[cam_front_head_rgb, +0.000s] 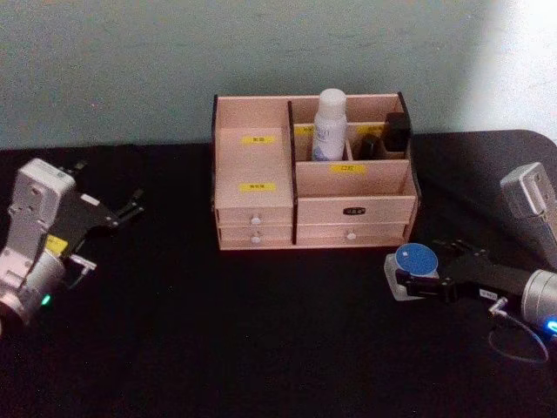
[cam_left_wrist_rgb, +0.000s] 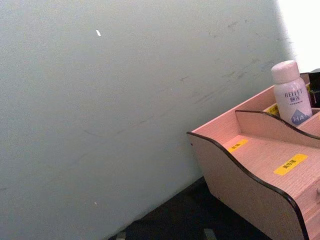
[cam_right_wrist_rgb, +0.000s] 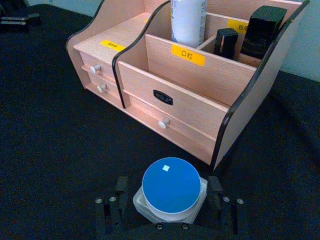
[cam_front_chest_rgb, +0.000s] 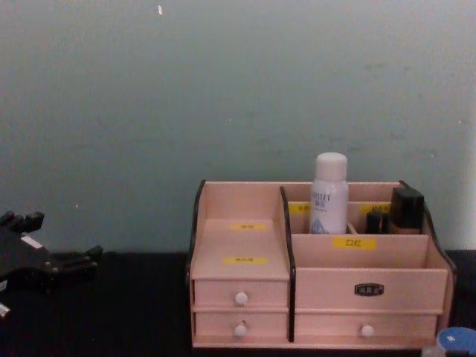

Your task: Pick up the facial cleanser and watermelon frost from the table and place them into the tiered storage box.

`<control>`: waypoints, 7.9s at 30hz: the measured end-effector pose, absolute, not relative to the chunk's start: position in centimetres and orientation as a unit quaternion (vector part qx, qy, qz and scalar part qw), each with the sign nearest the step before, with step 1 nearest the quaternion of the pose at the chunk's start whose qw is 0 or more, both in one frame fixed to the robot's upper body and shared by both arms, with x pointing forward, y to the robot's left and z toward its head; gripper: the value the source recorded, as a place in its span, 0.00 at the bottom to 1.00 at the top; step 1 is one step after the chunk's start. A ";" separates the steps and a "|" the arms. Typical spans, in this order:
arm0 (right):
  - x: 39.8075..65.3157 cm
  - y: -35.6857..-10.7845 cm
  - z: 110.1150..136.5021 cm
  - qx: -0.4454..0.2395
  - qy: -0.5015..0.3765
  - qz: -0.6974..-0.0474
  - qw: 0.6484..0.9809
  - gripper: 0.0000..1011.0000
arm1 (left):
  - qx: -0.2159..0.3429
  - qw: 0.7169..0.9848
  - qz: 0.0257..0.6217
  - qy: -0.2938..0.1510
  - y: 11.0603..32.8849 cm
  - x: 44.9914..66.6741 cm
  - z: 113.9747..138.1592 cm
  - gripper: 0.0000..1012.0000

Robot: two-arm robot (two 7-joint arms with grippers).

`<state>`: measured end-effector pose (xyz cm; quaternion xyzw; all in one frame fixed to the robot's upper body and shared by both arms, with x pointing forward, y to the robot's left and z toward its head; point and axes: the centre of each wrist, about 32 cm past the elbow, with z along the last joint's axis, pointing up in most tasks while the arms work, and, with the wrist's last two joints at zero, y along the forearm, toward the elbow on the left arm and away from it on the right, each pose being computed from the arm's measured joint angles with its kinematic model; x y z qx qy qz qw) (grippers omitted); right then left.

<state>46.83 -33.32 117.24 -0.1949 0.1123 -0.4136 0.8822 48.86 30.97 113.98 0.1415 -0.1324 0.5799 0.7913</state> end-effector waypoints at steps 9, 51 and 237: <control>47.1 -33.2 117.0 -0.200 0.111 -0.412 0.882 0.99 | 0.142 0.791 0.580 -0.132 31.0 48.9 114.0 0.99; 47.4 -33.2 116.7 -0.204 0.105 -0.412 0.882 0.89 | 0.141 0.791 0.580 -0.132 31.0 48.9 114.0 0.99; 62.2 -19.6 122.0 -0.118 0.038 -0.330 0.936 0.99 | 0.141 0.791 0.580 -0.132 31.0 48.9 114.0 0.99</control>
